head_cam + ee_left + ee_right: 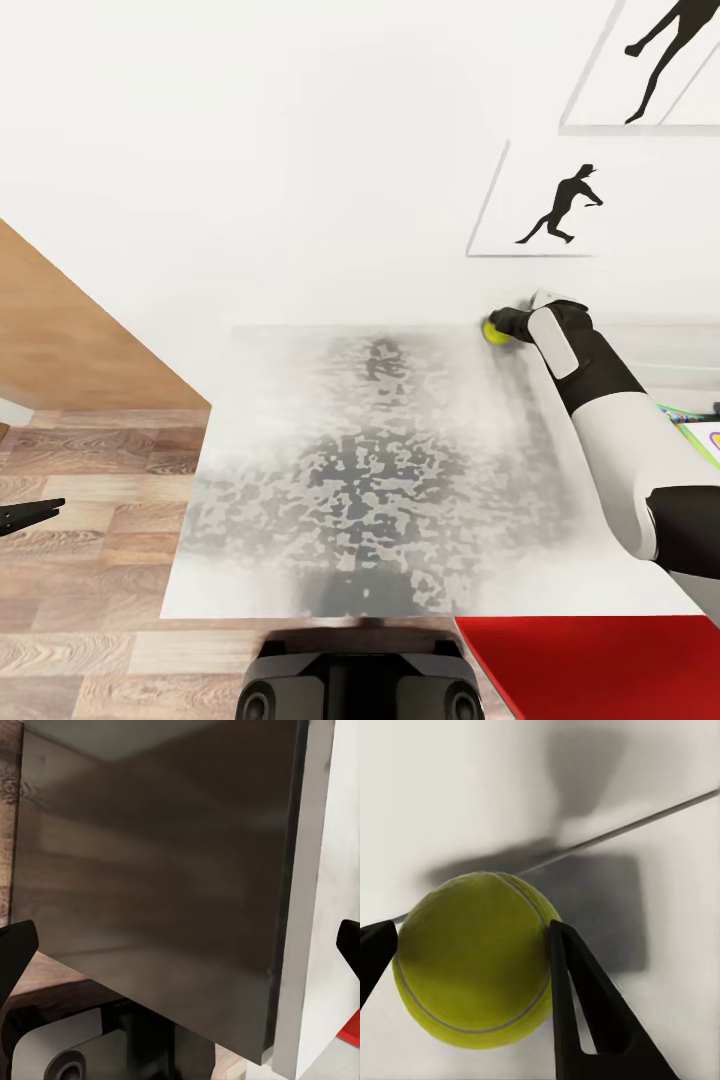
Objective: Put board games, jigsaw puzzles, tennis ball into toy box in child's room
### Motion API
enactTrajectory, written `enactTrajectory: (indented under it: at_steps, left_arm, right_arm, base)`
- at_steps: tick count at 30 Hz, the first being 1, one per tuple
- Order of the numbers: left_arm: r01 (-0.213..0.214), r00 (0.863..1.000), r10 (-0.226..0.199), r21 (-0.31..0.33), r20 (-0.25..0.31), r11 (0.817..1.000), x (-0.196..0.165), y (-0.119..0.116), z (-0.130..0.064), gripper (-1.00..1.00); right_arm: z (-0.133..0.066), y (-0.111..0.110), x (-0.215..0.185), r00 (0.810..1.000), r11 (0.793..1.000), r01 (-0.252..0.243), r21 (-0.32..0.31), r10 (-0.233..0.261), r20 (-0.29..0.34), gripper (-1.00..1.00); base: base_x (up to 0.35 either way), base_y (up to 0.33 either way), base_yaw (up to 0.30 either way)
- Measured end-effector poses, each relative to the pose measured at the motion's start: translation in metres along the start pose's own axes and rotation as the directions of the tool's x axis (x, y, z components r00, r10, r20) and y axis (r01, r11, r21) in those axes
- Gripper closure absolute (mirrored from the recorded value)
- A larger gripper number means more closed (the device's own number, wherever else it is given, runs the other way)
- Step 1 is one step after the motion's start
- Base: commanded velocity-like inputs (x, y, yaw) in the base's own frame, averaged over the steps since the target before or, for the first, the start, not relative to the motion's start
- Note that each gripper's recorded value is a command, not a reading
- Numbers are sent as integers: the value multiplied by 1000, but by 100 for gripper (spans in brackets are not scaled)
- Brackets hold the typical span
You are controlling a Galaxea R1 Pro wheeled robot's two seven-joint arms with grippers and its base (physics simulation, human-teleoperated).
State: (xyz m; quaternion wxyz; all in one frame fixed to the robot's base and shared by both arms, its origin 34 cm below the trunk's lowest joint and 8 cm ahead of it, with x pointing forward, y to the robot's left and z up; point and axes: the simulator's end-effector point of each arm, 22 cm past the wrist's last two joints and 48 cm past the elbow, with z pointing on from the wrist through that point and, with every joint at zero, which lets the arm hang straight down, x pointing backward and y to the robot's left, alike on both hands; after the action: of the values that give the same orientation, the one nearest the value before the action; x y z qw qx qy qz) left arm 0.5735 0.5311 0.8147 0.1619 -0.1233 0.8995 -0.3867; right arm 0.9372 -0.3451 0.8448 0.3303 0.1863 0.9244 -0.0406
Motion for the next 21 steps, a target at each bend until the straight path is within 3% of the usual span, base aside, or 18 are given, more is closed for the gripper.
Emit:
enactTrajectory:
  at_steps: [21]
  left_arm:
    - [0, 1000, 0, 0, -1, 1000, 0, 0, 0, -100]
  right_arm:
    - [0, 1, -1, 1000, 1000, -3, -2, 3, 2, 100]
  base:
    - [-4, 0, 0]
